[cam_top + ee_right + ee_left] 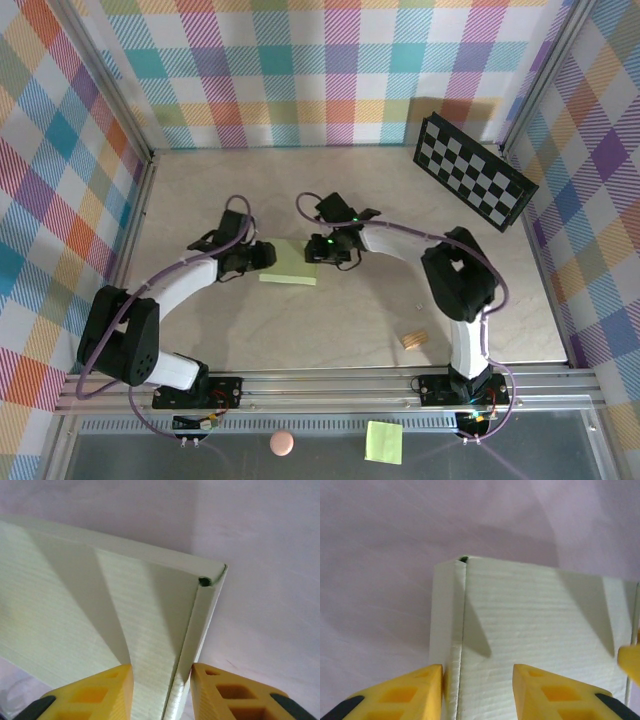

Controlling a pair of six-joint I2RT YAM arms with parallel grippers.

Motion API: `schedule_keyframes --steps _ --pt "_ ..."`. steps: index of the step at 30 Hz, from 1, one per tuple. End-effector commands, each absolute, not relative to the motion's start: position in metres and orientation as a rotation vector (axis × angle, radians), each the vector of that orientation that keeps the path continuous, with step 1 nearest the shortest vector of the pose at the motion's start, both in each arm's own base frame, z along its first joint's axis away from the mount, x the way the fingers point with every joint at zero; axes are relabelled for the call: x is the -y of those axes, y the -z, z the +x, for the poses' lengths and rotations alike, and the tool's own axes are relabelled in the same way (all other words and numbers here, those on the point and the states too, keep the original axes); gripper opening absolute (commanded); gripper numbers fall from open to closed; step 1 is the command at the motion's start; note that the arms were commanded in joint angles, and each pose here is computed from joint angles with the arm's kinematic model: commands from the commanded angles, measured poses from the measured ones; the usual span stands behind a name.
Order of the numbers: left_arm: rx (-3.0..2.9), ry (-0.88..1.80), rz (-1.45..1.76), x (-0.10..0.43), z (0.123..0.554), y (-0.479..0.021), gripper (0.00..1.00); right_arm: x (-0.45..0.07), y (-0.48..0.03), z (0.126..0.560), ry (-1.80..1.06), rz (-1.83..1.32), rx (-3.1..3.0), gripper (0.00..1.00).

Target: Fold the paper box

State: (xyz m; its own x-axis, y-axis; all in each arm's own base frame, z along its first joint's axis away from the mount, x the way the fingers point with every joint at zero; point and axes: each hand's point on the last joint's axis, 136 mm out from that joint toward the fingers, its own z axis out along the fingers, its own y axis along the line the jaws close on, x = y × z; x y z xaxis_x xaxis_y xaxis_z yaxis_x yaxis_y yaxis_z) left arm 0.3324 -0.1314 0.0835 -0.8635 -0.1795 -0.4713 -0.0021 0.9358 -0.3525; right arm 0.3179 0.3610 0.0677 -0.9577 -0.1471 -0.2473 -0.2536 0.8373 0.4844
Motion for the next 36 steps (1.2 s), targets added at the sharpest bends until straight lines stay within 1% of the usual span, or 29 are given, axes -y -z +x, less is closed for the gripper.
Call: schedule_keyframes --steps 1,6,12,21,26,29,31,32,34,36 --pt "-2.519 0.558 -0.137 0.122 0.346 -0.096 0.40 -0.419 -0.093 0.320 -1.009 -0.392 -2.743 0.35" --pt "-2.464 0.555 -0.247 0.084 0.381 -0.095 0.40 -0.480 -0.103 0.343 -1.117 -0.451 -2.646 0.34" --pt "-2.419 0.579 -0.380 0.041 0.416 -0.089 0.40 -0.535 -0.105 0.366 -1.238 -0.436 -2.520 0.33" --pt "-2.404 0.649 -0.501 0.006 0.452 -0.072 0.41 -0.571 -0.101 0.391 -1.331 -0.399 -2.359 0.34" --pt "-2.410 0.648 -0.560 -0.005 0.454 -0.063 0.42 -0.581 -0.096 0.398 -1.339 -0.381 -2.357 0.35" --pt "-2.399 0.614 -0.603 -0.016 0.453 -0.065 0.43 -0.580 -0.096 0.400 -1.316 -0.384 -2.367 0.39" --pt "-2.405 0.574 -0.618 -0.023 0.452 -0.069 0.47 -0.575 -0.098 0.402 -1.274 -0.389 -2.374 0.43" --pt "-2.415 0.542 -0.622 -0.027 0.452 -0.071 0.51 -0.573 -0.100 0.402 -1.250 -0.396 -2.380 0.47" --pt "-2.426 0.496 -0.620 -0.032 0.451 -0.077 0.53 -0.566 -0.106 0.403 -1.225 -0.414 -2.386 0.54" --pt "-2.425 0.459 -0.617 -0.036 0.451 -0.084 0.57 -0.558 -0.113 0.405 -1.200 -0.425 -2.392 0.61"
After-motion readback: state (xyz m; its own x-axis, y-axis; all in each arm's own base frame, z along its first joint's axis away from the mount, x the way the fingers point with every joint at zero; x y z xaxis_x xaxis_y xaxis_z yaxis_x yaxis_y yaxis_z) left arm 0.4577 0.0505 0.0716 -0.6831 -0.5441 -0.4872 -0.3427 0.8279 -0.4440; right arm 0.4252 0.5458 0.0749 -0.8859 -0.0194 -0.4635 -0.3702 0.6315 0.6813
